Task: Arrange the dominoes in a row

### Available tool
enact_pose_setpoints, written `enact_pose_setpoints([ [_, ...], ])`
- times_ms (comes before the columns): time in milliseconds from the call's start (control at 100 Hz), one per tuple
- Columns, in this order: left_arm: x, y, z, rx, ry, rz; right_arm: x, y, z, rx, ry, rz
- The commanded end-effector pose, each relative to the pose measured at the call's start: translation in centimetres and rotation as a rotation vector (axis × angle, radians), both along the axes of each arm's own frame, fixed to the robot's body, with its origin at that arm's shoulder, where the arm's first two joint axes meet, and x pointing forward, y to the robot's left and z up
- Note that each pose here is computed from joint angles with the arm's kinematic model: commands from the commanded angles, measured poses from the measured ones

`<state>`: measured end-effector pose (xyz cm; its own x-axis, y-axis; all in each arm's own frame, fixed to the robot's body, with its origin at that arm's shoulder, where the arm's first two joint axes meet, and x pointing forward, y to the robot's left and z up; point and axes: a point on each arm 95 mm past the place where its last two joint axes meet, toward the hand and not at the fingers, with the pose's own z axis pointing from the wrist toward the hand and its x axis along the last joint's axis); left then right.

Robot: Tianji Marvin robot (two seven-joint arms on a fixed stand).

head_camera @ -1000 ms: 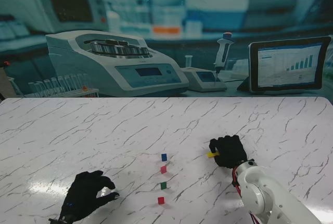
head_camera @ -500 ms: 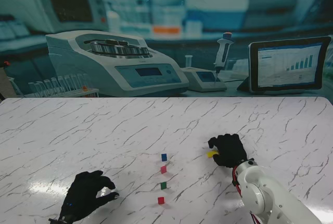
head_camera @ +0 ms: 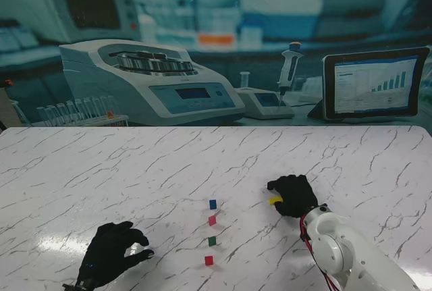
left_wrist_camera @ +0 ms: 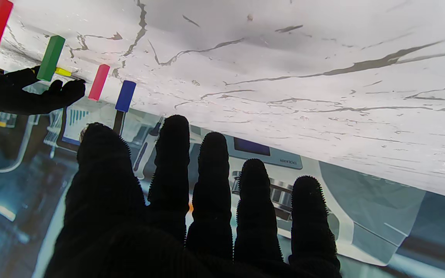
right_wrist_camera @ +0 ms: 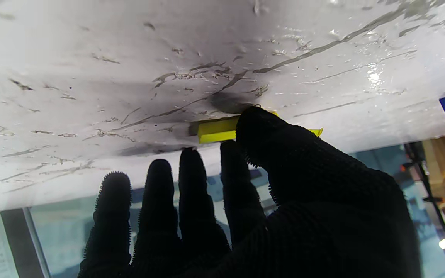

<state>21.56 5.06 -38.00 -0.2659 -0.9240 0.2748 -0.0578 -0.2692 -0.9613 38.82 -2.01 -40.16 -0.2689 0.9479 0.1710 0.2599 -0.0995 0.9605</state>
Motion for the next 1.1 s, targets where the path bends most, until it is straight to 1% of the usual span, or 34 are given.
enact_pose_setpoints([
  [0,-0.4,-0.3,-0.3,-0.014,0.017,-0.015,-0.8,0.3,-0.9,0.005,0.019,0.01],
  [310,-0.4,-0.2,-0.4,-0.017,0.012,-0.011,-1.3,0.5,-1.6,0.017,-0.006,0.012],
  [570,-0.3,-0.2,-0.4,-0.019,0.009,-0.009,-1.4,0.6,-1.6,0.018,-0.021,0.0],
  [840,-0.3,-0.2,-0.4,-0.019,0.011,-0.009,-1.5,0.7,-1.1,0.02,-0.057,-0.005],
  [1090,-0.3,-0.2,-0.4,-0.015,0.012,-0.008,-1.7,0.6,-0.5,0.021,-0.069,-0.006],
])
